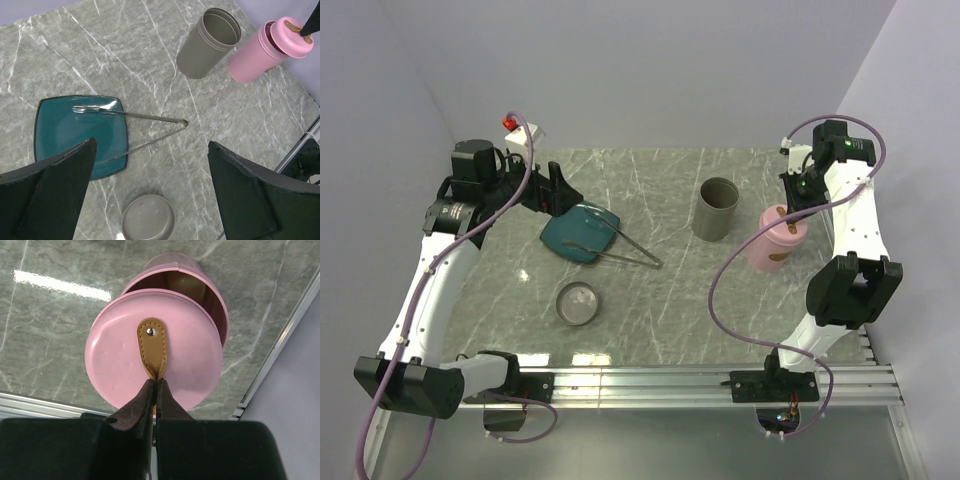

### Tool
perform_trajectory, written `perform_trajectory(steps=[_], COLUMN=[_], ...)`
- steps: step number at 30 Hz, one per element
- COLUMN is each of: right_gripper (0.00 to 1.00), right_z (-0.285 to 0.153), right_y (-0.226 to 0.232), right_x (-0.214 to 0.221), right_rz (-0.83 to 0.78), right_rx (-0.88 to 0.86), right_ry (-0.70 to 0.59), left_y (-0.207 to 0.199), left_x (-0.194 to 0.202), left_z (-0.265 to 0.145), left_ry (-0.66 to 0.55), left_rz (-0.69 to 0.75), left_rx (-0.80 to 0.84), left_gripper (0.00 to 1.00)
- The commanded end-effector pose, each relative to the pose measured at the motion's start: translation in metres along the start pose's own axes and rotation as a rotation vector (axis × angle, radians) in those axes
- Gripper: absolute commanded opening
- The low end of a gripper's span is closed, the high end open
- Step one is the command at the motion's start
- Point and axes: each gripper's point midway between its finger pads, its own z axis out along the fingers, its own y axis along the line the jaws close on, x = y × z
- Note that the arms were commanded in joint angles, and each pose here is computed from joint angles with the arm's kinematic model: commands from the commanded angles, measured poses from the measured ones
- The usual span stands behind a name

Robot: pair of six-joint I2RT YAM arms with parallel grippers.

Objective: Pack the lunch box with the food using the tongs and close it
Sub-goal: Close the box lid on the packing box.

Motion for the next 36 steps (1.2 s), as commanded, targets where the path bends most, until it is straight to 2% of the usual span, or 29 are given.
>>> perform_trajectory(steps=[1, 27, 36], right_gripper=[0.0, 0.0, 0.0], right_z=[-0.007, 0.023, 0.006], right_y=[-0.002, -0.014, -0.02], right_x=[-0.004, -0.005, -0.02], right_rz=[0.006, 0.003, 0.005], right_rx=[0.028, 0.068, 0.097], right_ry=[-0.02, -0.027, -0.089], left_y=[-0.008, -0.012, -0.01], left_x=[-0.017, -0.017, -0.014], left_z=[-0.006, -0.005, -0.004], left_ry=[-0.054, -0.051, -0.045], left_rz=[0.045, 0.029, 0.026], left_rx=[0.023, 0.044, 0.043], left_gripper=[0.99, 0.99, 0.99])
